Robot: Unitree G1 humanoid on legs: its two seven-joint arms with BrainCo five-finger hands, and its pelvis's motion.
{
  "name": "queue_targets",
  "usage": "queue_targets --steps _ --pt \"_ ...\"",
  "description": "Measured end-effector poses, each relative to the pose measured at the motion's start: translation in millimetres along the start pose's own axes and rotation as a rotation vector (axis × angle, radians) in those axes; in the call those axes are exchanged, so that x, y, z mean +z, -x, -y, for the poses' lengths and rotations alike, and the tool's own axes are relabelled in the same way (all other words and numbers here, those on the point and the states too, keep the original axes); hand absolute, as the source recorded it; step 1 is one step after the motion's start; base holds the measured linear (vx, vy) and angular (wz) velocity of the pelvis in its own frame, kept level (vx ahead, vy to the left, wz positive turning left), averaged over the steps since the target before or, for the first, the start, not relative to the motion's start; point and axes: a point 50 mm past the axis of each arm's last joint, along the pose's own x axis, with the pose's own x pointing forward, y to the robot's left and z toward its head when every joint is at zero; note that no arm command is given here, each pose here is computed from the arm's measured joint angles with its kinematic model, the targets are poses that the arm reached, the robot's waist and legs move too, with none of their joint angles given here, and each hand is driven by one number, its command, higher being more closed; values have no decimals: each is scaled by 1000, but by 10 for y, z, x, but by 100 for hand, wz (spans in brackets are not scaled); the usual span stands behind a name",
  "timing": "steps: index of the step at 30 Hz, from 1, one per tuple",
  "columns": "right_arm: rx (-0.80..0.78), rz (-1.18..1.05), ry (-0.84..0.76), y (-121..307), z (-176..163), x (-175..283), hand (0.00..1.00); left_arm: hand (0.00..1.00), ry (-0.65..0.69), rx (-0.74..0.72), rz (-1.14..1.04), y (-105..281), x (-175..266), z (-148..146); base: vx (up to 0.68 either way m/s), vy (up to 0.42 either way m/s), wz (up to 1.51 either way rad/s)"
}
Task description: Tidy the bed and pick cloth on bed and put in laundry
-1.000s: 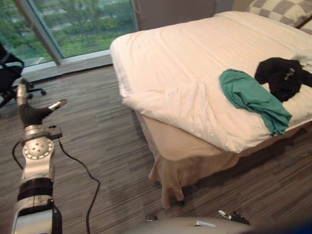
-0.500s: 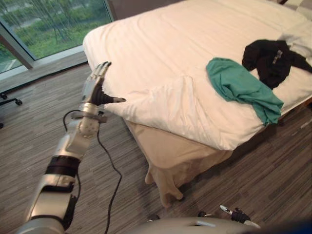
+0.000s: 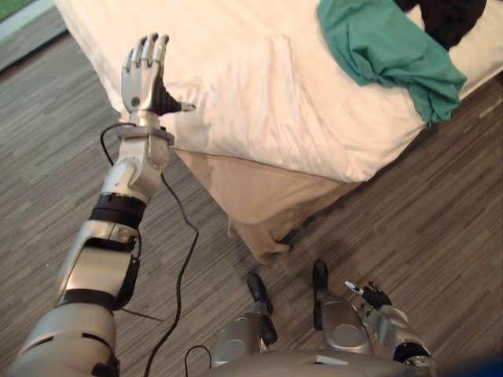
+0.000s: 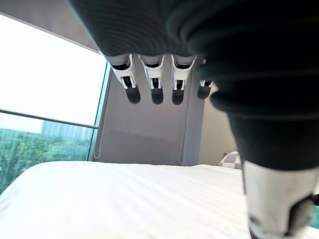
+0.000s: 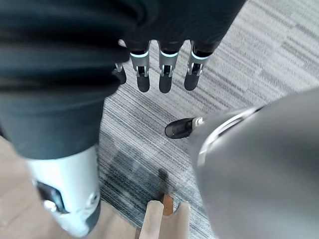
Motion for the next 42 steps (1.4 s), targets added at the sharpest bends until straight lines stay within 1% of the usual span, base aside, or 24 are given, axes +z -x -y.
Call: queue_targets --steps 2,3,5,7,10,12,13,15,16,18,21,22,26,27,29,30,32,33,34,36,37,39,40,42 --pt "41 57 11 -22 -118 160 0 0 -1 42 -2 -109 54 -89 -47 -20 -9" --pt "47 65 14 -24 -133 185 0 100 -1 45 -1 -121 64 -97 -23 -28 -13" --pt "69 99 28 -28 -186 289 0 100 -11 8 30 -156 168 -60 -21 -28 -12" --pt "86 110 28 -25 -226 329 0 100 -14 -76 34 -163 248 33 -4 -26 -6" --pt "109 138 43 -15 -281 407 0 100 -9 -211 -21 -114 257 196 -8 -18 -12" --pt "114 164 63 -8 -271 499 0 100 56 -308 -95 -69 261 304 -11 -9 -5" --pt "114 166 63 -6 -269 512 0 100 71 -318 -103 -65 260 313 -31 -19 5" --pt "114 177 46 1 -269 565 0 100 155 -355 -158 -46 230 342 -33 -26 6" --pt "113 178 44 2 -269 572 0 100 173 -358 -165 -40 227 348 -18 -25 12" --pt "103 178 47 3 -256 590 0 100 273 -375 -183 0 226 385 -1 -14 12" --pt "97 156 55 -4 -226 567 0 100 348 -358 -164 92 219 421 18 -6 9" --pt "96 154 55 -5 -223 563 0 100 352 -357 -163 100 218 424 33 0 21" --pt "61 80 64 -19 -92 387 0 100 474 -337 -71 535 160 426 36 11 38" --pt "57 73 64 -18 -79 365 0 100 486 -329 -63 580 157 416 19 16 58" --pt "39 32 62 -14 -24 259 0 100 531 -313 -42 861 78 363 4 17 52" --pt "36 24 63 -14 -16 242 0 100 536 -313 -38 915 67 353 -5 17 39" --pt "20 -34 60 2 37 112 0 100 564 -316 3 1210 53 268 24 29 34" --pt "10 -68 58 27 73 3 0 0 602 -323 28 1399 77 198 57 37 22" --pt "5 -82 56 40 92 -47 0 0 617 -326 37 1466 95 179 76 36 18" --pt "-29 -151 50 122 224 -291 0 0 716 -383 62 1853 211 114 74 33 14" --pt "-34 -163 49 136 243 -330 0 0 733 -399 62 1920 230 111 63 35 13" --pt "-50 -225 41 198 313 -506 0 0 805 -517 20 2314 293 146 56 30 3" --pt "-52 -234 40 207 322 -530 0 0 814 -542 10 2377 304 156 42 15 0" --pt "-65 -271 5 278 401 -673 0 0 904 -703 -41 2710 382 210 39 4 7"
